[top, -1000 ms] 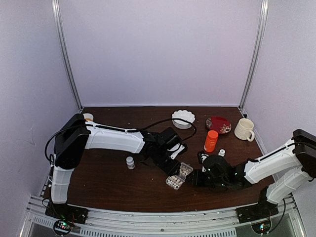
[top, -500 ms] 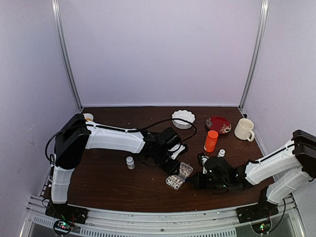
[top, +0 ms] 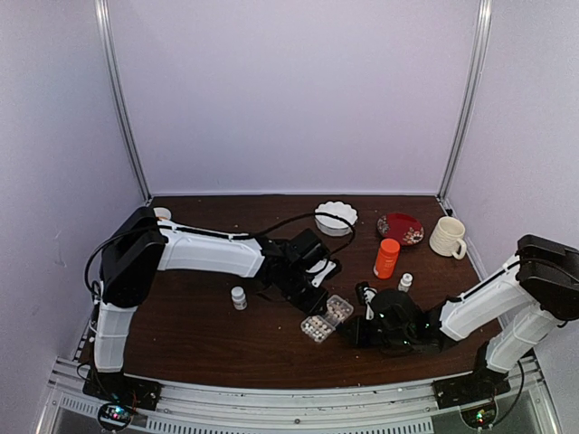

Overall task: Sort the pills into containers
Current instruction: Close the pill container at the center of the board, then reset both arms

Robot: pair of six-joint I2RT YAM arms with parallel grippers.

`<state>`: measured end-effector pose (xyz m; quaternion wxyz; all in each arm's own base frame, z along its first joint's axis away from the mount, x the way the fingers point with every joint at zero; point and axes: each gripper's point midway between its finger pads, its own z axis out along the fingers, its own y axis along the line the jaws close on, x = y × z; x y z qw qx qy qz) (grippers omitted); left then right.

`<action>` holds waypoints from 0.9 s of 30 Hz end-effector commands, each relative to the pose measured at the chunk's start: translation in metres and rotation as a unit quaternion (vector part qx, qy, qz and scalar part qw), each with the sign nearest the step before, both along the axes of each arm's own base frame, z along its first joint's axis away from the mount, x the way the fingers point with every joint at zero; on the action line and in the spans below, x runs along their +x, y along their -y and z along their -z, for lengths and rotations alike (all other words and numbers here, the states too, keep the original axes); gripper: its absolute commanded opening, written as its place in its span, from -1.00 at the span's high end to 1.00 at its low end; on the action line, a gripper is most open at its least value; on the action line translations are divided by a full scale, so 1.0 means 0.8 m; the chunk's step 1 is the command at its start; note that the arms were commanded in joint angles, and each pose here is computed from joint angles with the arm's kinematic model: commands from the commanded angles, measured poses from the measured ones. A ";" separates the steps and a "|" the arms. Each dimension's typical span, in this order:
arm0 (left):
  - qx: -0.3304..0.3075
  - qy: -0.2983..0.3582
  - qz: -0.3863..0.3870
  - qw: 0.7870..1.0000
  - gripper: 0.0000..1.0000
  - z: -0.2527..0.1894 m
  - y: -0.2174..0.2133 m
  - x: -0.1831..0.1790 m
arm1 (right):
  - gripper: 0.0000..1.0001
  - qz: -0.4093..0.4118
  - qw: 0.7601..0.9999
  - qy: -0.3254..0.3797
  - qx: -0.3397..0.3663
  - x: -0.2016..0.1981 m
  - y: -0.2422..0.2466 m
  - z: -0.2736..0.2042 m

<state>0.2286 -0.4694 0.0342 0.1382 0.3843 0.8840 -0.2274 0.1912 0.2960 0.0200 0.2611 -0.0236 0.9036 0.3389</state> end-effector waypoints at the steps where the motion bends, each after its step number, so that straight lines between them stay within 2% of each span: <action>1: 0.008 -0.040 0.014 0.999 0.59 0.038 0.002 -0.025 | 1.00 0.011 1.000 0.000 0.001 0.002 0.005 0.009; 7: -0.005 -0.059 0.014 0.998 0.61 0.040 0.006 -0.032 | 1.00 0.033 0.999 0.017 0.008 0.010 0.012 0.004; 12: -0.003 -0.028 0.003 1.000 0.50 0.023 0.004 -0.019 | 1.00 0.043 0.998 0.034 0.011 0.011 0.022 -0.010; 14: -0.002 -0.005 -0.001 1.000 0.48 0.007 0.004 -0.009 | 1.00 0.045 0.998 0.046 0.000 0.012 0.031 -0.018; 20: -0.020 0.065 -0.020 0.998 0.19 -0.054 0.007 0.021 | 1.00 0.044 0.995 0.079 -0.034 0.012 0.054 -0.042; 27: -0.054 0.124 -0.029 0.990 0.11 -0.131 -0.002 0.033 | 1.00 0.055 0.989 0.123 -0.053 0.019 0.073 -0.077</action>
